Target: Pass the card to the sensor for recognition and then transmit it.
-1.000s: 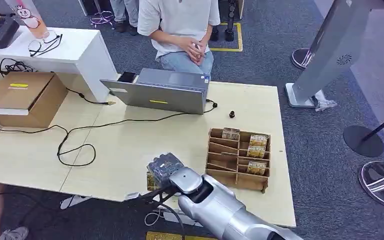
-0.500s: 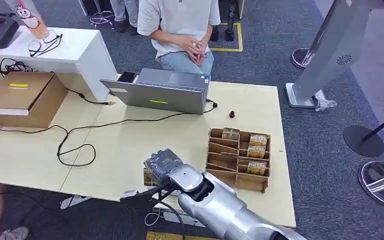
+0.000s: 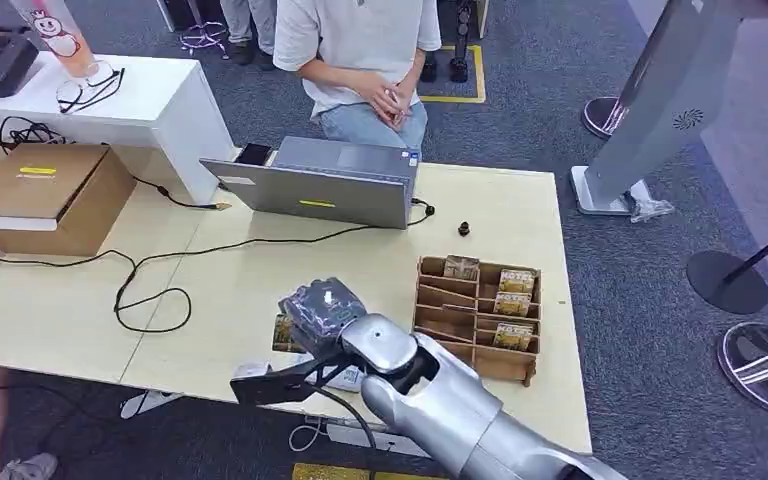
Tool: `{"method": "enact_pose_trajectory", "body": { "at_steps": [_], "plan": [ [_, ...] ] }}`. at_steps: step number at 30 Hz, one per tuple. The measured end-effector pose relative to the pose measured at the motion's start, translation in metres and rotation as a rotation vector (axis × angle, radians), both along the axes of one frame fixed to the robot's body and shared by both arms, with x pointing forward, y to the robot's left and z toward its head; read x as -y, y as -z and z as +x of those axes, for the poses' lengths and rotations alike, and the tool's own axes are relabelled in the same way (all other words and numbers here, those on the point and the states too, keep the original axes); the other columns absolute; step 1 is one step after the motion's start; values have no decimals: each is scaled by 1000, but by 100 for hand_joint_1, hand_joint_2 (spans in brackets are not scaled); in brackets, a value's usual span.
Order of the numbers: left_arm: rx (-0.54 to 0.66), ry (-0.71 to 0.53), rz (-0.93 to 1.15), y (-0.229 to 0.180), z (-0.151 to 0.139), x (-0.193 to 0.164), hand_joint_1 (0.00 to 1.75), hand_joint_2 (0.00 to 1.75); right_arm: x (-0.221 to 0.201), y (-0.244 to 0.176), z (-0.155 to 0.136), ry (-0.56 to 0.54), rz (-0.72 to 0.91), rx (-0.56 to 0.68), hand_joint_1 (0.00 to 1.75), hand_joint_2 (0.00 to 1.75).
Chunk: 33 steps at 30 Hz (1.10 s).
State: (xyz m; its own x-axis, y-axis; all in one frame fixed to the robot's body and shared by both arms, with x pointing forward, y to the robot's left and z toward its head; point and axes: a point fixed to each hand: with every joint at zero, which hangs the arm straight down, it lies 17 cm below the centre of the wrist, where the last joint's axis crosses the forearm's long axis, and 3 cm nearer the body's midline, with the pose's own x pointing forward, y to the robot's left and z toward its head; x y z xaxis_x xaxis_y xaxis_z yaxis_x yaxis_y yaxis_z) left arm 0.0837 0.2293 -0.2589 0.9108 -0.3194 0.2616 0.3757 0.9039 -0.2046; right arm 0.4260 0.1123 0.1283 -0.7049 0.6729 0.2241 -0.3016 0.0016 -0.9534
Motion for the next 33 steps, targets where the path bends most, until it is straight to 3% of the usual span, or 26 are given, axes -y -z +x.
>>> {"method": "enact_pose_trajectory", "body": {
  "at_steps": [26,33],
  "plan": [
    [29,12,8,0,2,-2,0,0,22,-62,5,35,248,80,175,175],
    [36,24,13,0,6,-3,0,0,30,-82,4,31,446,-14,175,175]
  ]
}}
